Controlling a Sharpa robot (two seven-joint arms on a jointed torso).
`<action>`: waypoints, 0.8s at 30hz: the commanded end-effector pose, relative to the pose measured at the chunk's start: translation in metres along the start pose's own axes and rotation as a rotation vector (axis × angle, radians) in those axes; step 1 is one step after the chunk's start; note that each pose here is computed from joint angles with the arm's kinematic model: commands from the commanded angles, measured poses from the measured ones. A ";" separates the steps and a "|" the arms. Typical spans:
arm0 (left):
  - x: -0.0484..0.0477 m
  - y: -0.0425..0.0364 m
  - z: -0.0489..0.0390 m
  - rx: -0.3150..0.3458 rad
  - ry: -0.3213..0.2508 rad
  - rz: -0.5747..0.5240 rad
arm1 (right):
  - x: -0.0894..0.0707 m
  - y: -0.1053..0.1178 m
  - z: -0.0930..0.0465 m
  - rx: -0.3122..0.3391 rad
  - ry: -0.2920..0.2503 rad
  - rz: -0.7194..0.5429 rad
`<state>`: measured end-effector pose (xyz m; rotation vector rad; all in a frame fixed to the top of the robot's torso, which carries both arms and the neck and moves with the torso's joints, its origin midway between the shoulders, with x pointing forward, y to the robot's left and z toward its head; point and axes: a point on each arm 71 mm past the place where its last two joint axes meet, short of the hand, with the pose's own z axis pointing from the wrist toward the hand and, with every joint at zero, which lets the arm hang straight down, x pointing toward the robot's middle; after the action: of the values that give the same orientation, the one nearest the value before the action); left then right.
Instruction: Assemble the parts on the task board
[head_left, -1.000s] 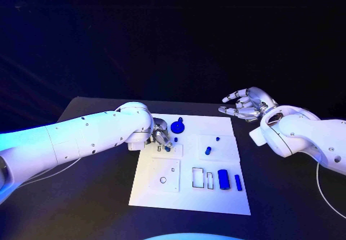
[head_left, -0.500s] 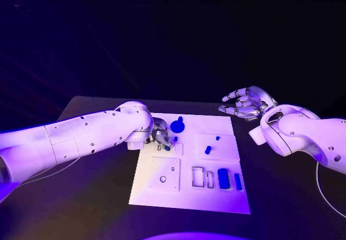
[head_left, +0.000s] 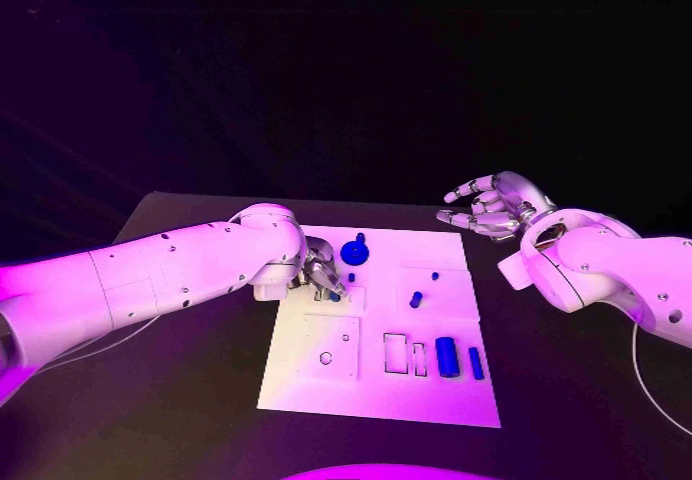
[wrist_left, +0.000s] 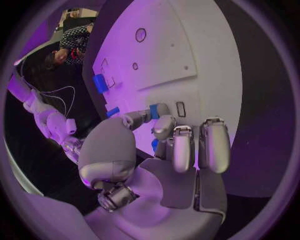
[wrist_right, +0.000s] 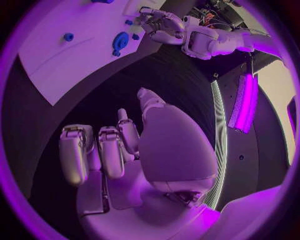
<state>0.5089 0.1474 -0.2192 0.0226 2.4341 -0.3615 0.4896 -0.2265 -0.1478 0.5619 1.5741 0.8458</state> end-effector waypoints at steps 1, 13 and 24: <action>0.0070 -0.0016 0.0023 0.005 0.037 0.022 | 0.000 0.002 0.000 -0.021 0.002 -0.006; 0.0042 0.0018 0.0039 -0.006 0.023 0.015 | 0.000 0.001 -0.001 -0.020 0.000 -0.006; 0.0031 0.0030 0.0048 -0.011 0.020 0.014 | -0.001 0.001 -0.001 -0.022 0.000 -0.006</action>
<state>0.5124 0.1505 -0.2212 0.0139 2.4324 -0.3465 0.4890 -0.2277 -0.1474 0.5612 1.5706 0.8471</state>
